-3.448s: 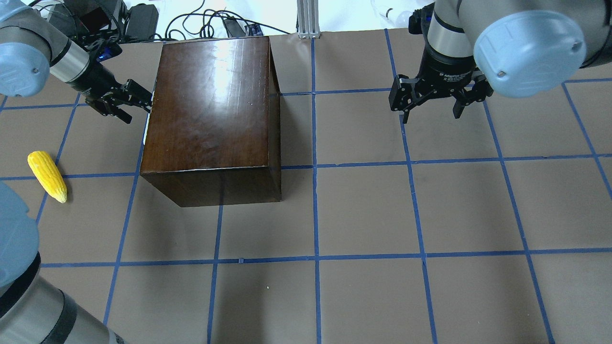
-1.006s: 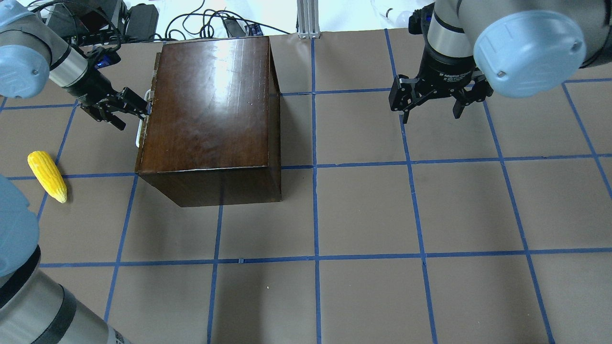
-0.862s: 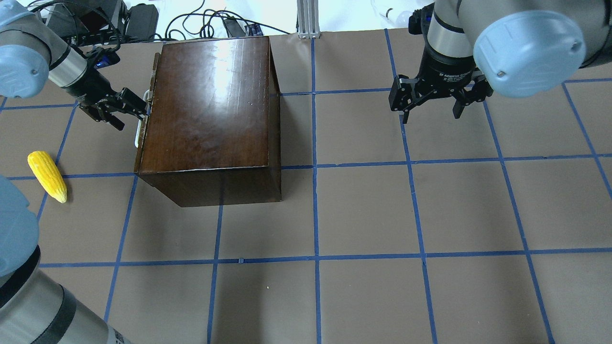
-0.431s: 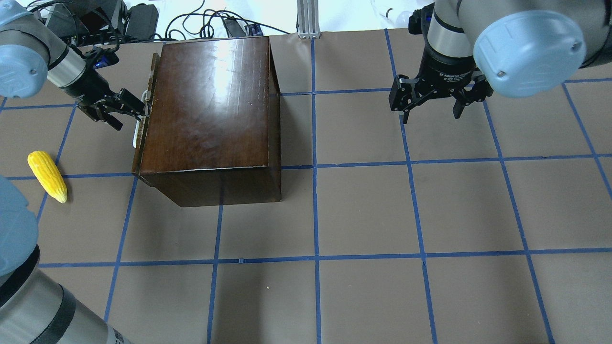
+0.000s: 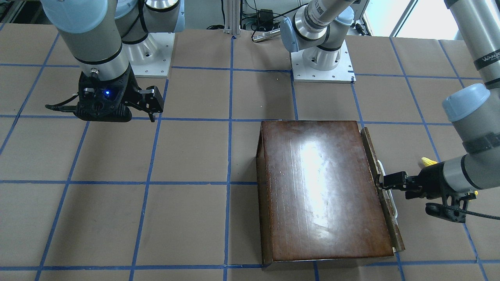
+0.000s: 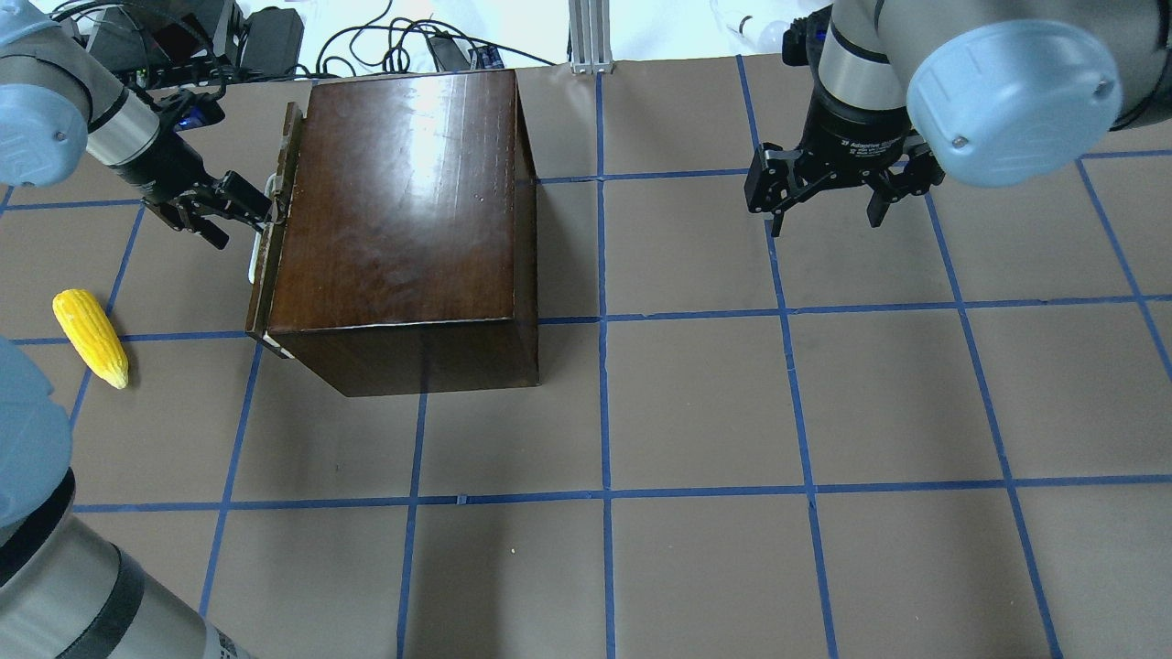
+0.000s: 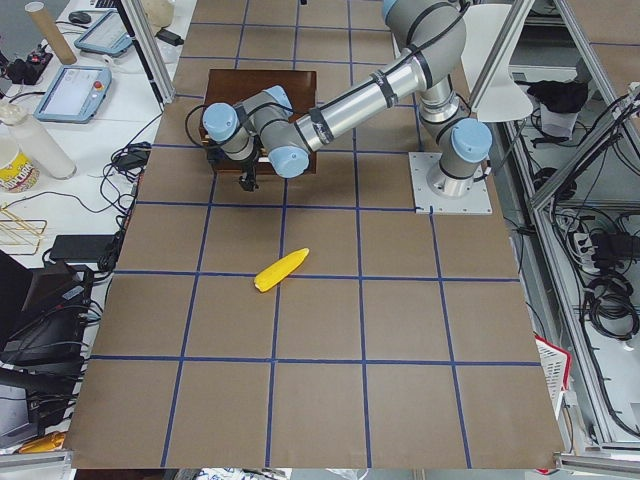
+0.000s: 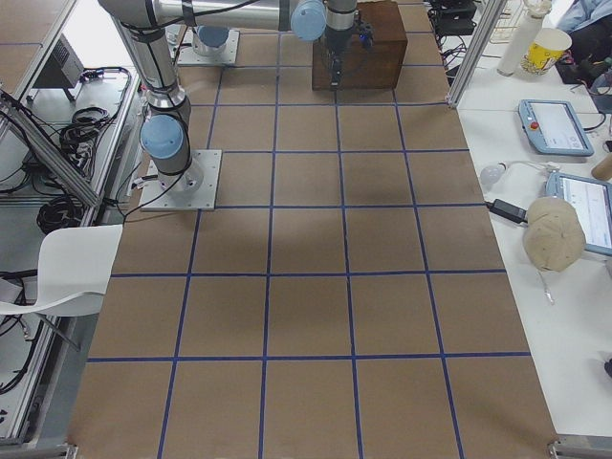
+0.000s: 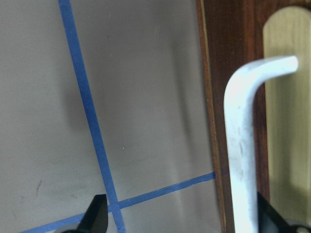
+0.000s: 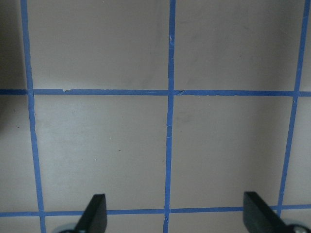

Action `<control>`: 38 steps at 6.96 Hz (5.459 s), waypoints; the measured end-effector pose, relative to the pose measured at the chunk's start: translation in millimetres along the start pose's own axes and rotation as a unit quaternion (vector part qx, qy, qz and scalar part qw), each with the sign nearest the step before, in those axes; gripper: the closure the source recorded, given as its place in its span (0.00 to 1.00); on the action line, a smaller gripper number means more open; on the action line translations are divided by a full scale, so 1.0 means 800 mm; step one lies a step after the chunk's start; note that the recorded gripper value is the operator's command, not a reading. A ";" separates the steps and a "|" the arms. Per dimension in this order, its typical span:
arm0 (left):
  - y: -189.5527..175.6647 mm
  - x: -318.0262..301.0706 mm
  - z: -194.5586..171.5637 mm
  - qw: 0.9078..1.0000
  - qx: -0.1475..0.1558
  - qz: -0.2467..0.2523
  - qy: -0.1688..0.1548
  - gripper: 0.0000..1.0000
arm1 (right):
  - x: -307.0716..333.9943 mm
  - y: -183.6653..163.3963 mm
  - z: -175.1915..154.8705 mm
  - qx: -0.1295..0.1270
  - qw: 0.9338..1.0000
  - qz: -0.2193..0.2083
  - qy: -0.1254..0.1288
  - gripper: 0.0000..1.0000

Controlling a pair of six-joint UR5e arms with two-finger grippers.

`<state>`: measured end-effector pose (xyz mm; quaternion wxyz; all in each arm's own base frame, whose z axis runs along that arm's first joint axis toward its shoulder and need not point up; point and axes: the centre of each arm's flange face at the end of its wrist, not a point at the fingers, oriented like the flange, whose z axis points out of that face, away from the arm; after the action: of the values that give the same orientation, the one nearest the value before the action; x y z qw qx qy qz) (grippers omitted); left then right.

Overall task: Open drawer and put corn inside
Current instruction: 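Pull the drawer outward from the cabinet with the left gripper, then release the handle and move the left gripper above the yellow corn, then lower the left gripper and grasp the yellow corn cob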

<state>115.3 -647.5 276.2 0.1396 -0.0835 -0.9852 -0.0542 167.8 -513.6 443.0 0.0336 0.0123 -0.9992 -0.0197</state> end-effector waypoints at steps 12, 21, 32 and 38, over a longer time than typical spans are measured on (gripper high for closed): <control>0.021 -0.055 -0.024 1.000 0.015 -0.003 -0.002 0.00 | 0.000 0.000 0.000 0.000 1.000 0.000 0.000 0.00; 0.035 -0.090 -0.043 1.000 0.016 0.004 -0.021 0.00 | 0.000 0.000 0.000 0.000 1.000 0.000 0.000 0.00; 0.093 -0.174 -0.120 0.993 0.051 -0.088 -0.053 0.00 | 0.000 0.000 0.000 0.000 1.000 0.000 0.000 0.00; 0.122 -0.272 -0.077 0.951 0.055 -0.290 -0.086 0.00 | 0.000 0.000 0.000 0.000 1.000 0.000 0.000 0.00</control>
<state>355.1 -592.4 281.7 0.0372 0.2098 -0.9766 -0.0306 167.9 -513.6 443.0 0.0331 0.0123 -0.9992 -0.0199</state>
